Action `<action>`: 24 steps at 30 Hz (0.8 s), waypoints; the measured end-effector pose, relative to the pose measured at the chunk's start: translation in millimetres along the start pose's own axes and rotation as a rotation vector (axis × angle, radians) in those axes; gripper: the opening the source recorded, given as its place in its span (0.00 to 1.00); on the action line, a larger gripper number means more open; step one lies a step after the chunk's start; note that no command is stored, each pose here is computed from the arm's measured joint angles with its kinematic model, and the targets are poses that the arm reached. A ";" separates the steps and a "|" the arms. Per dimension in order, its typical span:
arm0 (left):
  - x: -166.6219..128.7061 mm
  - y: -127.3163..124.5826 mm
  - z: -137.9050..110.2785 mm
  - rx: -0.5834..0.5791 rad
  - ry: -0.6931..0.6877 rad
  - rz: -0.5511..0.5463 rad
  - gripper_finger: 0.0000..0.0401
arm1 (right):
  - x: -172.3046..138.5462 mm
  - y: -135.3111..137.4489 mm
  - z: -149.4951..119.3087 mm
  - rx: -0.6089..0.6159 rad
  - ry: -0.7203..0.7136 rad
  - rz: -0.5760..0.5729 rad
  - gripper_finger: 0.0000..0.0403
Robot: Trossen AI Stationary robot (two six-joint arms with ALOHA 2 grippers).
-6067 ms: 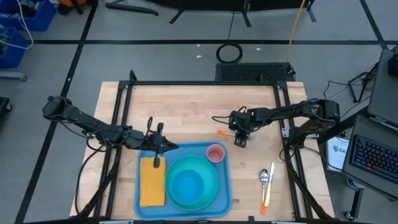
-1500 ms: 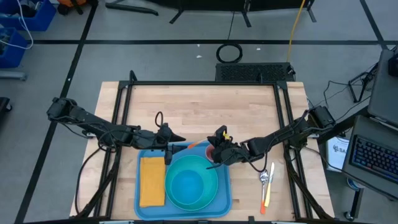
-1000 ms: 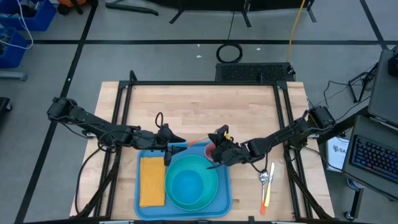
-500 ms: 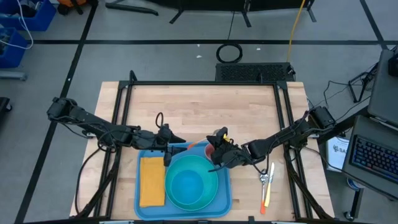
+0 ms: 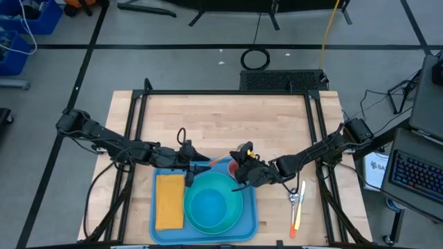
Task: Set up tray
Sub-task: Put the orange fork on the yellow table napkin
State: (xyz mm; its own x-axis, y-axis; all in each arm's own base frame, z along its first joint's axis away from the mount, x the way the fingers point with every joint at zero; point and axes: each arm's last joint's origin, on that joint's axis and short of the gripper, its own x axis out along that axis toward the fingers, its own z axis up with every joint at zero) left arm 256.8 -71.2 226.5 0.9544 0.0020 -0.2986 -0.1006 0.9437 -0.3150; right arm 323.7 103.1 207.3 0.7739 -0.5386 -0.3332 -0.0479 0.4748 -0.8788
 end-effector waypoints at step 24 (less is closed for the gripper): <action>0.0 4.4 -4.2 0.021 0.023 0.061 0.03 | -1.0 -0.1 2.2 0.013 -0.033 0.016 0.00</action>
State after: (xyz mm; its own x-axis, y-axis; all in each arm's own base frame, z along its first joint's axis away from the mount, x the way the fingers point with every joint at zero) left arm 255.1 -68.4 221.3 0.9400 0.0526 -0.3370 -0.1524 0.9487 -0.2769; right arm 324.3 105.1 208.5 0.7936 -0.5074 -0.3358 -0.0527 0.4926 -0.8687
